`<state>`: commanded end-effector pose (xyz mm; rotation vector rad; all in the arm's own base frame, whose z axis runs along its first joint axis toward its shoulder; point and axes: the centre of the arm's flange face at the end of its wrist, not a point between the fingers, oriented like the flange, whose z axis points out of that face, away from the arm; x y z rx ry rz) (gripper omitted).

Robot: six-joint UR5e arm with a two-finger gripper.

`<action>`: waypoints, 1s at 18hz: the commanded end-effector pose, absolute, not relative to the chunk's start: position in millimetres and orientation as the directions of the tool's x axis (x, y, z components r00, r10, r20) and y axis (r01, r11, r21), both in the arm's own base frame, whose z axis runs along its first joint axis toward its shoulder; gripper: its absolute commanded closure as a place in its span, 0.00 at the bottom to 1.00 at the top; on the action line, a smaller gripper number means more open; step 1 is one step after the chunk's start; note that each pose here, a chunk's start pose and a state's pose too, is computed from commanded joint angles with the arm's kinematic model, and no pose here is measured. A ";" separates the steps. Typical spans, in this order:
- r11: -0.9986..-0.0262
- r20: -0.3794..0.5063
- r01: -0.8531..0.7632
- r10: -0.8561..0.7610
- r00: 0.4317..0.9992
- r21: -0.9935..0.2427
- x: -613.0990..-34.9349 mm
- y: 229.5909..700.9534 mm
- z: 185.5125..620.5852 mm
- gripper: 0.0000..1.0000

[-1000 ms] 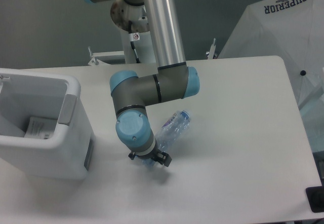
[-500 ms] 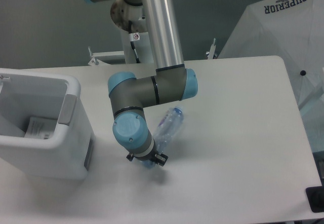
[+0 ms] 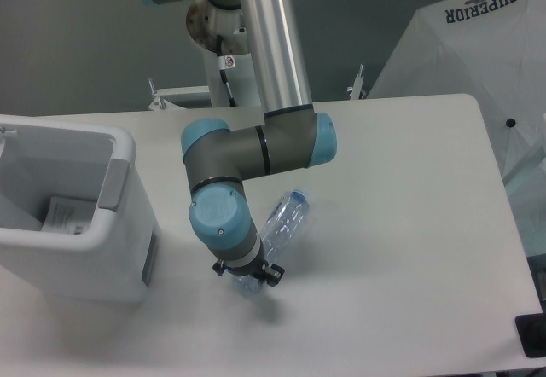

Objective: Place the trash in the trash can
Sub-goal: 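Lower the gripper and close it around the water bottle, then lift the bottle and carry it over the trash bin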

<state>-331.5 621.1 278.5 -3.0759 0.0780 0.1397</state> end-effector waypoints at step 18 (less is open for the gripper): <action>-0.725 0.185 0.183 0.078 0.980 -0.664 -341.5 624.5 503.8 0.63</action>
